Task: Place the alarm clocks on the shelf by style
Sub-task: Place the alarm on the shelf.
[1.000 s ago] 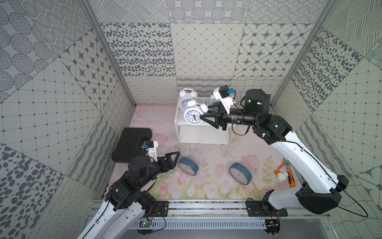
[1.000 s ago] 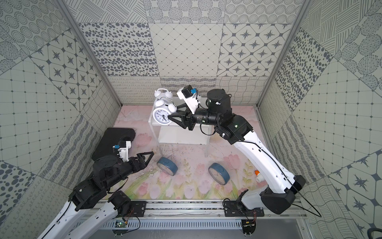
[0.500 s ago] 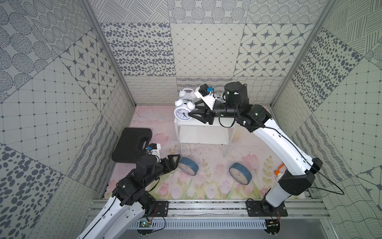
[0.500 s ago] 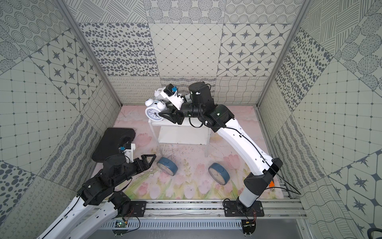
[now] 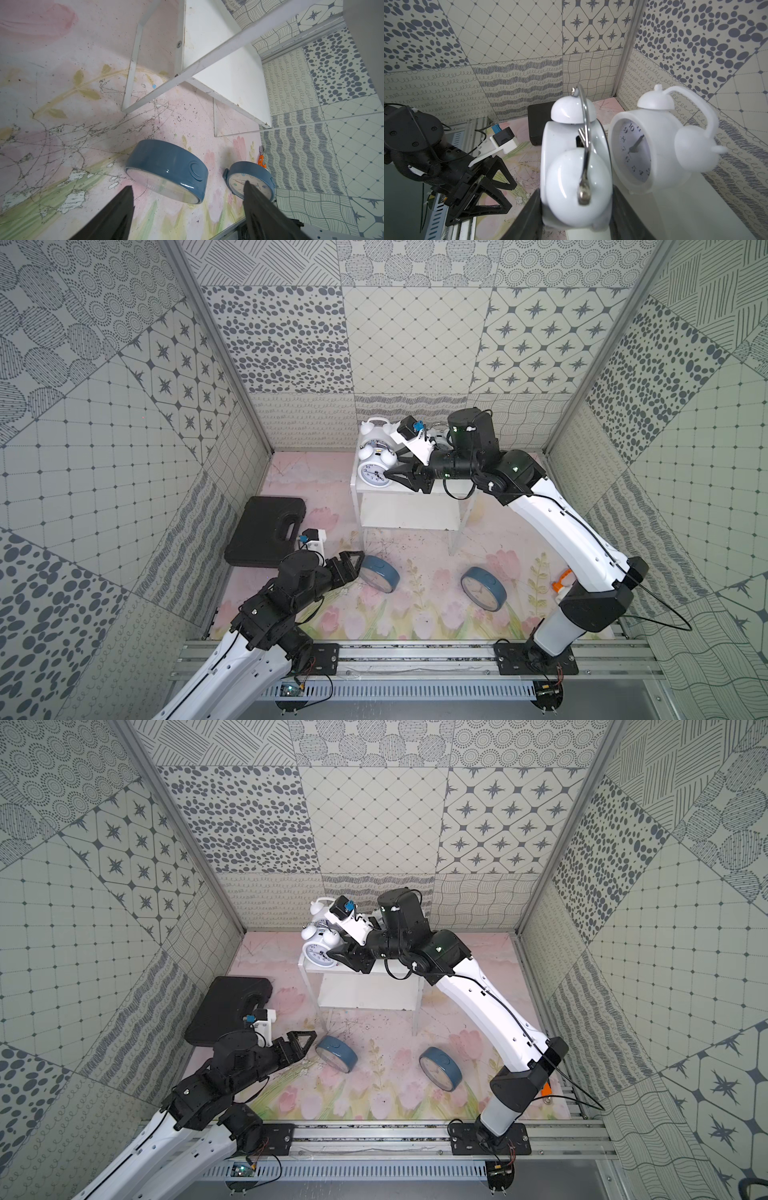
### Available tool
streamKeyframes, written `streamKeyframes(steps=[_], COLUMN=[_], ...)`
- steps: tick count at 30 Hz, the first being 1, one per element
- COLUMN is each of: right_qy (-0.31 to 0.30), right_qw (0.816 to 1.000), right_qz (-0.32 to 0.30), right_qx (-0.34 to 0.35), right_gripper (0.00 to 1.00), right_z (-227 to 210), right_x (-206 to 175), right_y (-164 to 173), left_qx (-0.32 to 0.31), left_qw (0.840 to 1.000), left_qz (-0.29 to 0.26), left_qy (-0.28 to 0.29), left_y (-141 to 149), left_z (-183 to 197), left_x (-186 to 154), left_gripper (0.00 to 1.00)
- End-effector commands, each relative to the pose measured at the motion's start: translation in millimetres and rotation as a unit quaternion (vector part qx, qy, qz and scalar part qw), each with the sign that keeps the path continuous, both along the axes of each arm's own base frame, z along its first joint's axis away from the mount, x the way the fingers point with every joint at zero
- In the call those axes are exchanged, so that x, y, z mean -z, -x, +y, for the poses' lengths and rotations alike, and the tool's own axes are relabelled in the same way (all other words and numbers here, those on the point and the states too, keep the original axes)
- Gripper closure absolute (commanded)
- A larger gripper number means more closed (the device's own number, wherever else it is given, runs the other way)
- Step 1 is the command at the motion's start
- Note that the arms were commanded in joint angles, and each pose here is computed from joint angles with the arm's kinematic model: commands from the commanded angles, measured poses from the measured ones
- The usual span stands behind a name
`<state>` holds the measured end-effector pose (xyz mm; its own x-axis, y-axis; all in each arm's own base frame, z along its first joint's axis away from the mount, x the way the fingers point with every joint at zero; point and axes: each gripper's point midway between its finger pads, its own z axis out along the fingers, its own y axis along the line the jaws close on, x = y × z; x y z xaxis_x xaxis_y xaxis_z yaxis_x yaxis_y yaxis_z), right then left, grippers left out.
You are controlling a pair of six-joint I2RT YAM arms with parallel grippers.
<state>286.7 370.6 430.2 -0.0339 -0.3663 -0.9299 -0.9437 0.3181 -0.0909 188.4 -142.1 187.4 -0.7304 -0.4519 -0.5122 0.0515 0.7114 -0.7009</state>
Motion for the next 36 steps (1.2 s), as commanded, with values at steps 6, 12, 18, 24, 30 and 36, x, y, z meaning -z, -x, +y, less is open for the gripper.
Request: streamKeyframes(steps=[6,12,18,24,30,36], right_qy=[-0.021,-0.019,-0.013,-0.013,-0.014,-0.014], right_qw=[0.999,0.999,0.999,0.999,0.999,0.999], right_qz=[-0.038,-0.035,-0.025,-0.015,-0.010,-0.007], right_qx=[0.012,0.017,0.020,0.031,0.035,0.037], right_gripper=[0.65,0.65,0.59,0.48,0.41,0.34], right_z=[6.0,5.0,4.4,1.6,-0.8,-2.4], right_x=[-19.0,-15.1,-8.2,-2.7,-1.8,-0.6], right_y=[-14.5,-19.5,-19.4,-23.9,-26.4,-26.7], left_qx=[0.008,0.009,0.012,0.011,0.012,0.013], left_qw=[0.999,0.999,0.999,0.999,0.999,0.999], left_qz=[-0.024,-0.024,-0.024,-0.023,-0.024,-0.026], left_qy=[0.023,0.025,0.023,0.025,0.025,0.026], left_y=[-6.2,-6.3,-5.5,-6.7,-7.4,-9.4], left_z=[-7.4,-8.1,-8.0,-8.9,-9.7,-11.0], left_x=[-13.2,-13.4,-13.5,-13.3,-14.1,-16.2], left_gripper=[0.15,0.15,0.15,0.15,0.15,0.14])
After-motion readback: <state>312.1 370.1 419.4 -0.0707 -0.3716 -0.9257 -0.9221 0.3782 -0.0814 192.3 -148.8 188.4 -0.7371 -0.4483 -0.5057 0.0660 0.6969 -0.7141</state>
